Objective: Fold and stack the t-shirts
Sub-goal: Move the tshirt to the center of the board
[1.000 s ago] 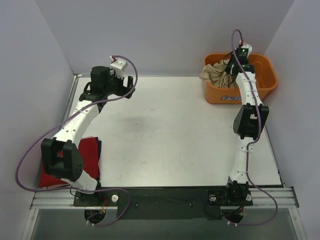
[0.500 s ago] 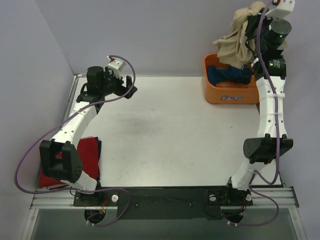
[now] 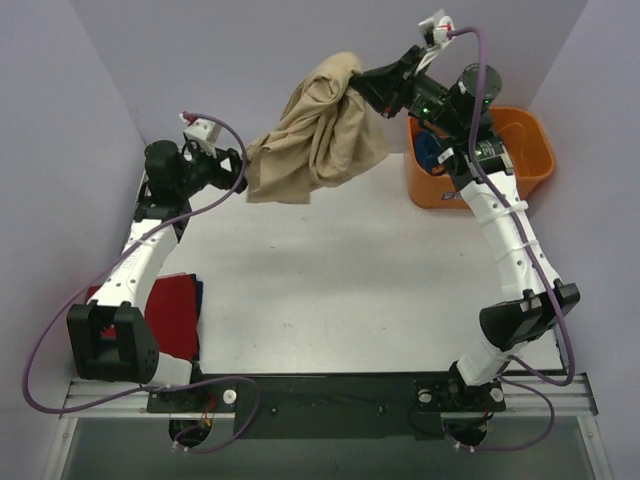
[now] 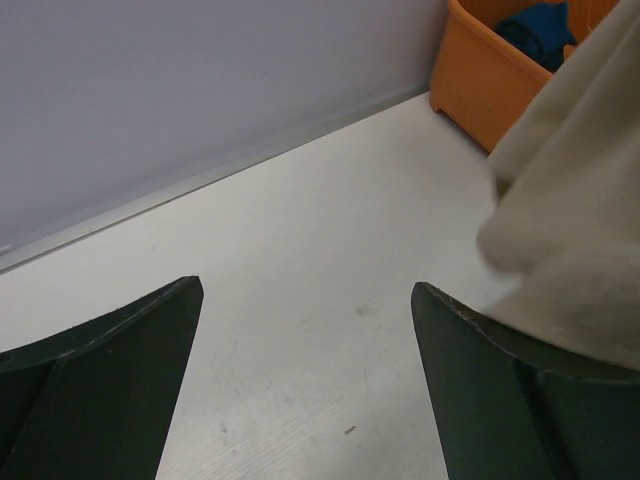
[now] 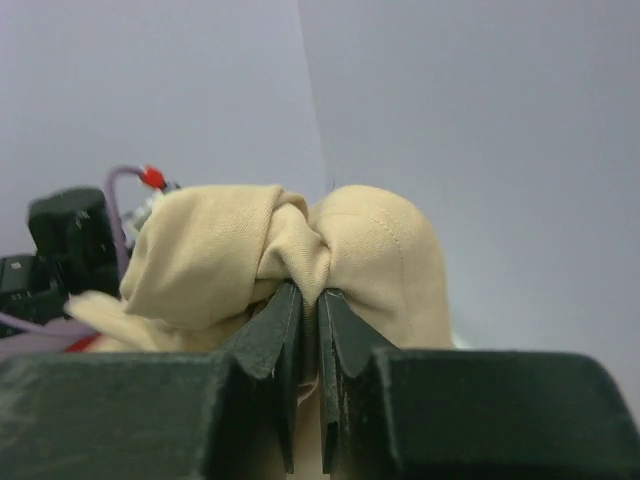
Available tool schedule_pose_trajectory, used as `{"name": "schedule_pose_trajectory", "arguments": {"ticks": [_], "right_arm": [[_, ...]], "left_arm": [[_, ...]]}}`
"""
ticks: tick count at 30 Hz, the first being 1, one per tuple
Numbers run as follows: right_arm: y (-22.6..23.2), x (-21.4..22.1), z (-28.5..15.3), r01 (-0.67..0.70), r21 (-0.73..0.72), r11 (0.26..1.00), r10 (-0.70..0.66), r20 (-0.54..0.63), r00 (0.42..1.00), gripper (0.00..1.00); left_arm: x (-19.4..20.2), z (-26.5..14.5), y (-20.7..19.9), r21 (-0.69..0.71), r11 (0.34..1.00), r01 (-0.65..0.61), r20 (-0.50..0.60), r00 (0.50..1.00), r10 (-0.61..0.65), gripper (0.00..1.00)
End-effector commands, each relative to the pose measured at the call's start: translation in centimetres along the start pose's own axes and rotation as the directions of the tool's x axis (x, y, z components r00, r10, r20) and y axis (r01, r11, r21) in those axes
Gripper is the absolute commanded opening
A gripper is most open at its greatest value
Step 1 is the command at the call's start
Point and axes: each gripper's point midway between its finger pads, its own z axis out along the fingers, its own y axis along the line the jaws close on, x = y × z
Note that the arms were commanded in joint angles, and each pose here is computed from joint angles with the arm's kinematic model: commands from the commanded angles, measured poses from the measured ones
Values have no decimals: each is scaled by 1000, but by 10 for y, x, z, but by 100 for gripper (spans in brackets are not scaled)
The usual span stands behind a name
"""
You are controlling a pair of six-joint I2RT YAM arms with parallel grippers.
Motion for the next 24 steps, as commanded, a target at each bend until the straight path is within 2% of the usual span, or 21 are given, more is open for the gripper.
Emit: {"name": "schedule_pose_trajectory", "arguments": {"ticks": [1, 2, 3, 4, 5, 6, 7, 8, 9, 10, 11, 12, 13, 14, 16, 18, 21, 23, 24], "right_arm": [[-20, 88, -4, -187, 35, 982, 190, -152, 970, 0], [-24, 129, -6, -262, 62, 963, 269, -226, 936, 0], [-25, 151, -8, -301, 66, 951, 307, -269, 913, 0], [-32, 194, -13, -377, 121, 918, 395, -339, 854, 9], [-44, 220, -17, -404, 189, 895, 446, -368, 816, 16], [-62, 267, -32, -450, 303, 840, 541, -427, 724, 29], [-86, 287, -42, -428, 415, 803, 586, -415, 696, 38], [-109, 328, -68, -436, 578, 690, 708, -415, 572, 55], [-130, 340, -85, -393, 675, 625, 751, -381, 540, 65], [-145, 357, -104, -359, 736, 573, 789, -377, 485, 85], [-153, 359, -112, -300, 757, 580, 772, -394, 499, 89], [-150, 359, -118, -220, 735, 641, 715, -468, 519, 90], [-150, 360, -124, -159, 735, 659, 685, -498, 531, 93], [-137, 355, -120, -104, 680, 726, 613, -570, 547, 94], [-113, 357, -122, -81, 615, 784, 557, -641, 527, 94], [-94, 374, -134, -87, 606, 791, 568, -675, 471, 91], [-72, 410, -160, -70, 652, 755, 629, -688, 363, 83], [-62, 429, -164, -57, 649, 759, 629, -708, 320, 80], [-59, 435, -163, -55, 645, 762, 627, -715, 310, 80]], "left_arm": [[-27, -19, 12, -22, 999, -32, 97, 995, 34, 97], [-25, -25, 18, -41, 999, -33, 91, 995, 37, 97], [-11, -28, 22, -52, 998, -43, 60, 997, 46, 97], [5, -37, 33, -83, 996, -23, 31, 999, 26, 97], [18, -41, 38, -90, 992, -87, -8, 996, 87, 97], [34, -45, 36, -81, 990, -114, -46, 993, 110, 96], [47, -48, 36, -70, 987, -147, -83, 987, 141, 96], [61, -51, 33, -54, 987, -149, -109, 984, 142, 96], [72, -52, 29, -32, 986, -162, -142, 978, 156, 95], [86, -52, 27, -10, 984, -175, -181, 969, 171, 94], [101, -55, 22, 15, 986, -169, -233, 958, 168, 93], [118, -53, 12, 51, 984, -170, -293, 940, 178, 91], [125, -52, 5, 78, 981, -176, -313, 930, 191, 90], [139, -53, 0, 122, 976, -179, -355, 911, 211, 87], [162, -54, -18, 228, 952, -203, -409, 868, 283, 82], [186, -57, -40, 347, 909, -230, -441, 816, 375, 79], [220, -62, -72, 490, 840, -234, -459, 750, 477, 78], [237, -62, -79, 522, 821, -231, -469, 726, 503, 80], [238, -57, -78, 510, 828, -233, -465, 735, 493, 81]]}}
